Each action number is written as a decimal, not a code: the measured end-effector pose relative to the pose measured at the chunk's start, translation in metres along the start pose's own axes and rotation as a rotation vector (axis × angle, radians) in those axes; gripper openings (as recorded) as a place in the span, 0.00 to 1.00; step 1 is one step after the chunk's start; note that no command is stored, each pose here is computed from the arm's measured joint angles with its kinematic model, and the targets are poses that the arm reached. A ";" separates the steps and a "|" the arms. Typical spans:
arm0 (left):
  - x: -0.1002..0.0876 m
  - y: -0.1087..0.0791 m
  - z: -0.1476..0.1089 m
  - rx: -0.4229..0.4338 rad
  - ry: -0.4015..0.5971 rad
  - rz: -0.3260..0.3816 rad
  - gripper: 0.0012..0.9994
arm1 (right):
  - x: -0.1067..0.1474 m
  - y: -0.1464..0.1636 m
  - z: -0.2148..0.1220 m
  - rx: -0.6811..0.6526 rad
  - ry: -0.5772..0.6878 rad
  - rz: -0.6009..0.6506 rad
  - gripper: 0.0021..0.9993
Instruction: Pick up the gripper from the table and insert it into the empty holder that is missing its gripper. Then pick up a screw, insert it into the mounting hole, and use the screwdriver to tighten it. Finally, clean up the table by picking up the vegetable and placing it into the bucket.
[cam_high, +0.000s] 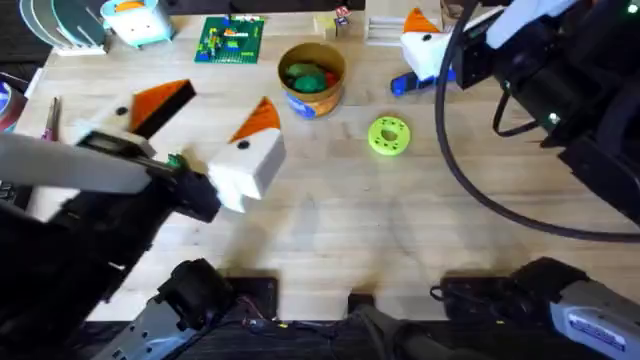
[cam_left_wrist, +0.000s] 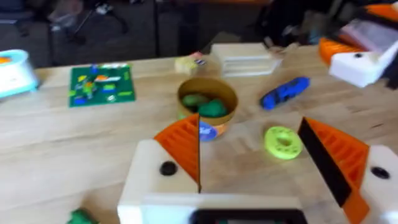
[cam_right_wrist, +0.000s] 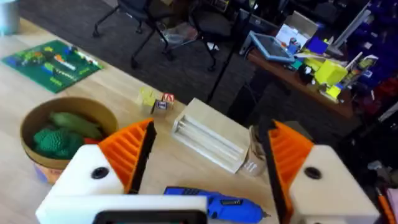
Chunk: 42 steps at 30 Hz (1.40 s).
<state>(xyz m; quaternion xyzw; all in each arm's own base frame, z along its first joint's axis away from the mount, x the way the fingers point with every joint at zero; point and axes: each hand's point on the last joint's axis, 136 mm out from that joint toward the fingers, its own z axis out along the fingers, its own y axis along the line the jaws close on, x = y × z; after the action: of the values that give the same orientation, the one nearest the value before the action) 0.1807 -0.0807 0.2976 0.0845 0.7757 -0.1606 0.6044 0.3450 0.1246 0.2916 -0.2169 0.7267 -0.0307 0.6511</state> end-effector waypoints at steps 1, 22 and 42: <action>-0.003 0.005 -0.002 -0.040 0.036 0.011 0.99 | -0.004 -0.001 0.000 0.005 -0.016 0.006 0.99; 0.032 0.066 0.028 -0.575 0.642 0.010 0.99 | -0.010 -0.003 0.000 0.013 -0.042 0.026 0.99; 0.116 0.191 0.035 -0.982 0.821 -0.717 0.99 | -0.010 -0.003 0.000 0.013 -0.042 0.026 0.99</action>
<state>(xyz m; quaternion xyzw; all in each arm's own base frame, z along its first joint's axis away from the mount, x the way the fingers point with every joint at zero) 0.2447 0.0779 0.1498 -0.4017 0.9023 0.0624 0.1436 0.3462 0.1252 0.3024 -0.2039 0.7155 -0.0225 0.6678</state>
